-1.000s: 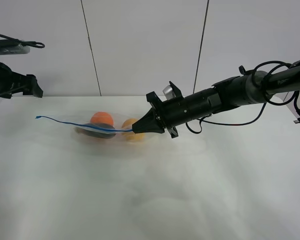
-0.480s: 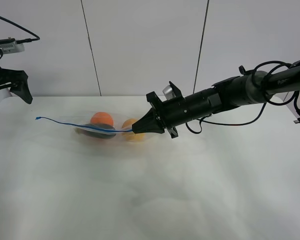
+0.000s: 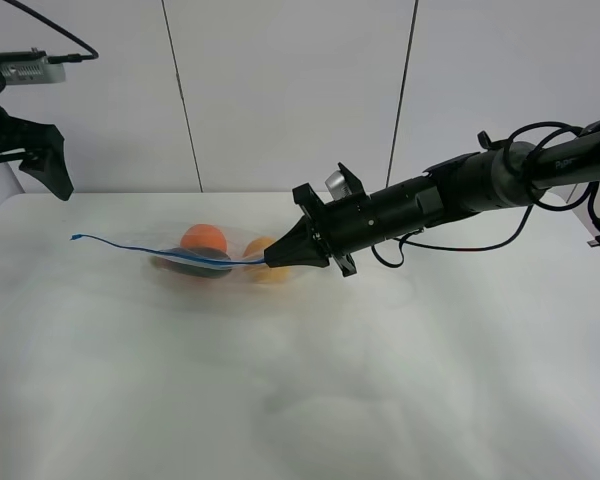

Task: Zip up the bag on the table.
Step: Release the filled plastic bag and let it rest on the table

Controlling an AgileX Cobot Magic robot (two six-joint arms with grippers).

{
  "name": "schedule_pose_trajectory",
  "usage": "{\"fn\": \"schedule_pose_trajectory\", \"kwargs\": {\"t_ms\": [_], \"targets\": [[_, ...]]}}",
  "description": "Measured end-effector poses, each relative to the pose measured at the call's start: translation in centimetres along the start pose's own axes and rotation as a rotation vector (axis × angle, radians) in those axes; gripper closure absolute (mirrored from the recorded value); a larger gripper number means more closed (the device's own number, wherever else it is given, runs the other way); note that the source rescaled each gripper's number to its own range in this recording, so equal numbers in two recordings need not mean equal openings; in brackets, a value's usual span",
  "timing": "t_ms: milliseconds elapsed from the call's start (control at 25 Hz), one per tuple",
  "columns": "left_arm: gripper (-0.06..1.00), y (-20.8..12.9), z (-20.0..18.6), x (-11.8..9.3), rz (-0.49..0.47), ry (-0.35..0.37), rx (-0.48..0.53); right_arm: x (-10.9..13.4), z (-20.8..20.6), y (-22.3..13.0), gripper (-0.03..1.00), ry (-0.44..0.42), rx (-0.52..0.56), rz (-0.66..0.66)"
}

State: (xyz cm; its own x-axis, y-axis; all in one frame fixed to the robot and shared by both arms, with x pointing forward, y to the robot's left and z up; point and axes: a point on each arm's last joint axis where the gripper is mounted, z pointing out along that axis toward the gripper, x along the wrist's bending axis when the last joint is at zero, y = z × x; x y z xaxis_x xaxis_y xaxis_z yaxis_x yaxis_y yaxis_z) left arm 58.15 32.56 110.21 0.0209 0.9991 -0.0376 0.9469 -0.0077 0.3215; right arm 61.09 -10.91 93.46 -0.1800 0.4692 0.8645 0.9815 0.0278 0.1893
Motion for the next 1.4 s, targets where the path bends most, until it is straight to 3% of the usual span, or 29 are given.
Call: {"fn": "schedule_pose_trajectory", "kwargs": {"t_ms": [240,400,560,840,1040,1400], "targets": [[-0.06,-3.9,-2.7,-0.6,0.002,0.008,-0.022,0.0,0.0,0.0,0.97,0.0,0.0,0.0],[-0.06,-9.3,-4.2,-1.4,0.013,0.009,-0.018,0.0,0.0,0.0,0.97,0.0,0.0,0.0],[-0.06,-14.8,-5.2,-2.4,0.04,0.005,-0.082,0.0,0.0,0.0,0.97,0.0,0.0,0.0],[-0.06,-23.0,-4.1,-2.8,0.044,0.004,-0.106,0.0,0.0,0.0,0.97,0.0,0.0,0.0],[-0.06,-26.8,-3.3,-3.0,0.022,0.005,-0.146,0.0,0.0,0.0,0.97,0.0,0.0,0.0],[-0.06,-29.7,-5.5,-3.2,0.016,0.012,-0.372,0.0,0.0,0.0,0.97,0.0,0.0,0.0]]}}
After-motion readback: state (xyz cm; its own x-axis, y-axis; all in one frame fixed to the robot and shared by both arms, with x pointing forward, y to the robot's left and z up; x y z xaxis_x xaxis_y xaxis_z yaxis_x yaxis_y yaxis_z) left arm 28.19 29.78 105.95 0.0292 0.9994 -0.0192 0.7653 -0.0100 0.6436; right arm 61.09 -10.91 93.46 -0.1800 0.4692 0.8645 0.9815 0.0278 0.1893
